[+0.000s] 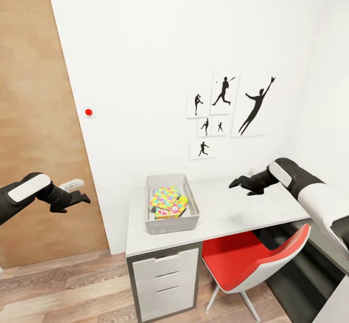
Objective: Put all the toys in the child's room - the three board games (two on the bed and one on the table), the two jigsaw puzzles on the table, and the tennis ball on the table - inside the toy box on the table in the child's room.
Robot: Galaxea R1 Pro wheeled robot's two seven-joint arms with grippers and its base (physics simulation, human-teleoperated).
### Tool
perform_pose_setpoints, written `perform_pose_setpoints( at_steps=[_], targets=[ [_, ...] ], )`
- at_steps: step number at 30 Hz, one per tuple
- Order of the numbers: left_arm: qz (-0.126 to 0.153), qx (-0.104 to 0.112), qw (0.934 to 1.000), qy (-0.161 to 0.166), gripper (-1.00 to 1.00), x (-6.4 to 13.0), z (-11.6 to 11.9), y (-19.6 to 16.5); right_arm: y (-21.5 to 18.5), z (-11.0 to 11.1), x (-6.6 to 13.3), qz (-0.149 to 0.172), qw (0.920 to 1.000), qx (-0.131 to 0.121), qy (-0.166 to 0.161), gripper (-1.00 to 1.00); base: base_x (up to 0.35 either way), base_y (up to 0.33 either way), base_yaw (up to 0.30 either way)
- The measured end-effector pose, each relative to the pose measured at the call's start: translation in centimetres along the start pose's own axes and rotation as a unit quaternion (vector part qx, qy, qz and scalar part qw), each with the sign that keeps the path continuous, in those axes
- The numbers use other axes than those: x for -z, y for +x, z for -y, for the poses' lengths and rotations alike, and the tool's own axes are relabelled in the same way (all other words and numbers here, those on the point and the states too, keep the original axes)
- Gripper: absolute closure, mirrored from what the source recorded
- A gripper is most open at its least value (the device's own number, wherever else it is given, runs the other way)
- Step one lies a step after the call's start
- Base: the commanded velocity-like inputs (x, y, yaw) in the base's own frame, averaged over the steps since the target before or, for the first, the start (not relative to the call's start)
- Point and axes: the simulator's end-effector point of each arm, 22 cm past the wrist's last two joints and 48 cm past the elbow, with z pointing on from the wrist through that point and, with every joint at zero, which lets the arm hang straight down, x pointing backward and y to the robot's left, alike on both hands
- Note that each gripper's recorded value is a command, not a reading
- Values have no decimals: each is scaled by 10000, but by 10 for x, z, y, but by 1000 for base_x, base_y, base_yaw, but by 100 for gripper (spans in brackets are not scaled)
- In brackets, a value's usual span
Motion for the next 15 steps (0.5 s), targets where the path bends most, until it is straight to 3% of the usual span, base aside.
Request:
perform_pose_setpoints(
  at_steps=[3, 6, 11, 15],
  targets=[
    [21, -2, 10000, 10, -100, 3, 1, -1, 17, -11, -1, -41, 9985, 448, -323, -100, 0, 0, -58],
    [42, -4, 10000, 18, -100, 5, 1, -2, 38, -21, -3, -143, 9955, 691, -630, -100, 0, 0, -21],
    [73, -3, 10000, 17, -100, 9, 1, -3, 88, -22, -23, -484, 9919, 822, -839, -100, 0, 0, -6],
    [85, 125, 9999, -77, -100, 10, -11, -4, 134, -21, -40, -796, 9885, 890, -927, -100, 0, 0, -1]
  ],
)
